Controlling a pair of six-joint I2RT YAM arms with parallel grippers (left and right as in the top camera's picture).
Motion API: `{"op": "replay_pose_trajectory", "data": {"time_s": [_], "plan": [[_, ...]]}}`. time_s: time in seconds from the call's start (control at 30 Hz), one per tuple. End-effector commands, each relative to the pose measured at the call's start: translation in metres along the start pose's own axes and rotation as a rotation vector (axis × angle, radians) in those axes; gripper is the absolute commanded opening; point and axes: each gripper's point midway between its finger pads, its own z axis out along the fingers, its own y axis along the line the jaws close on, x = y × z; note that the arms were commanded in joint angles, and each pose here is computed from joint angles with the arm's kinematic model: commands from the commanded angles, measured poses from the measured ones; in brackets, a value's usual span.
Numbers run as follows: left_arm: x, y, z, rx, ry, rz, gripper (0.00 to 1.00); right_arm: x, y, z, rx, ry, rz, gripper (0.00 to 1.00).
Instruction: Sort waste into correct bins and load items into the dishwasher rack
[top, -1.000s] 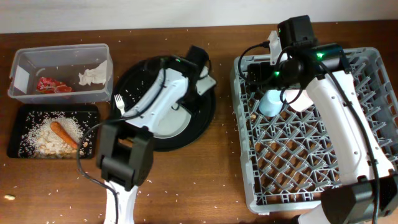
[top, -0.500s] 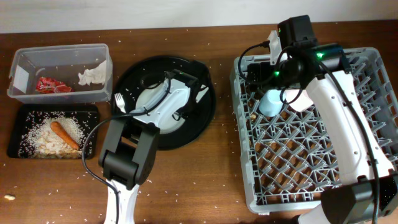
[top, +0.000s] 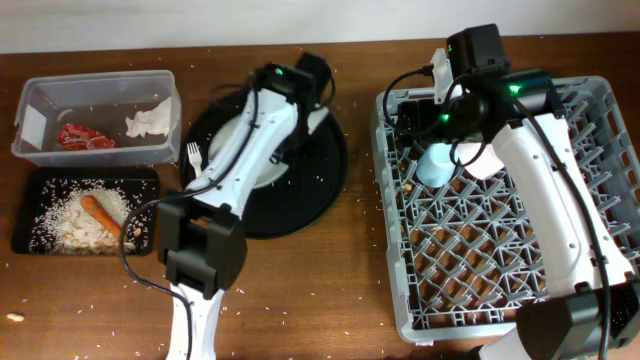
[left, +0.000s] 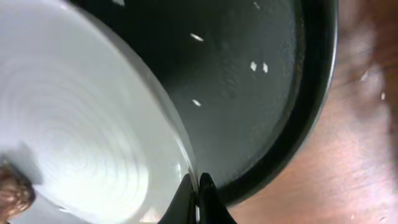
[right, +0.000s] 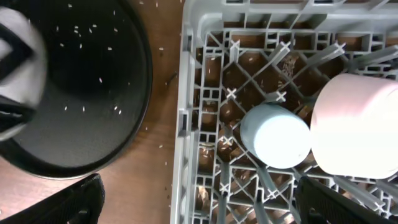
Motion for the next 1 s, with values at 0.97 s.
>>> {"op": "replay_pose_trajectory", "data": {"time_s": [0.97], "plan": [[0.128, 0.212, -0.125, 0.778, -0.59, -0.468, 0.0, -0.007, 0.002, -0.001, -0.005, -0.029, -0.028, 0.98]]}}
